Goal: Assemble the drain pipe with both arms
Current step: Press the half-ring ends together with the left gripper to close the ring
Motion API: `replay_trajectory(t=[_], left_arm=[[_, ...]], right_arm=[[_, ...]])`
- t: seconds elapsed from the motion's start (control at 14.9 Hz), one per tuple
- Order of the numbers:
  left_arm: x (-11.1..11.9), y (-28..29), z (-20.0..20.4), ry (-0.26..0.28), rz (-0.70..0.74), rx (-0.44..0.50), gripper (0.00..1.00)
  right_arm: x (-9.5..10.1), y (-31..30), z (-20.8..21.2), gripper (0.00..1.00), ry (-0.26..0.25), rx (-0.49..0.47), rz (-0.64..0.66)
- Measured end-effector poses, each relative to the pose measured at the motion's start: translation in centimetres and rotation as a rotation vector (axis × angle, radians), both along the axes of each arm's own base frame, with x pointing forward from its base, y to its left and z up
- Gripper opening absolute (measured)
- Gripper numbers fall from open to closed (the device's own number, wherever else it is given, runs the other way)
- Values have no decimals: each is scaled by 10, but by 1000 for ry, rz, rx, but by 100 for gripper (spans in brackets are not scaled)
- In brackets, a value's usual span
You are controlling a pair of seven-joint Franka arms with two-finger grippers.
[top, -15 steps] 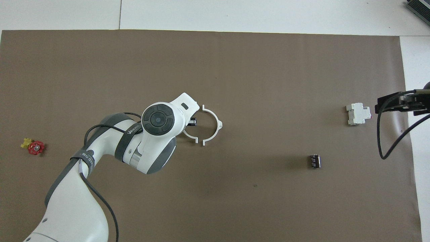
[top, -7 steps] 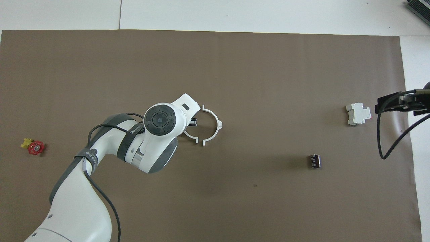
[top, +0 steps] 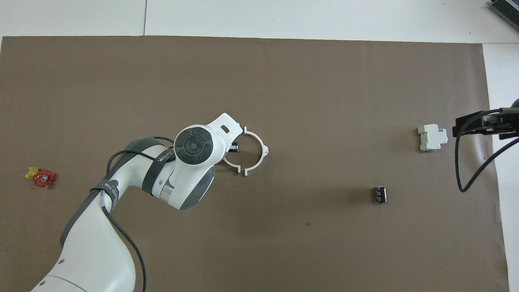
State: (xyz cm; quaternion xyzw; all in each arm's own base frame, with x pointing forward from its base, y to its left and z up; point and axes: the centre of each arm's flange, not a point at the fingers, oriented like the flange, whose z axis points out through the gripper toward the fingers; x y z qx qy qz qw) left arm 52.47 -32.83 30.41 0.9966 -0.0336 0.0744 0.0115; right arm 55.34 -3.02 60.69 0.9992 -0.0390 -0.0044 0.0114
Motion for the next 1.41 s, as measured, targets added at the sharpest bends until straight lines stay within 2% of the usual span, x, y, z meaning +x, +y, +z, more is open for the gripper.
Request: replay_trajectory(t=[1.41], left_arm=[[-3, -6, -3, -2, 2, -4, 21]], right_arm=[[0, 0, 0, 100, 0, 0, -1]])
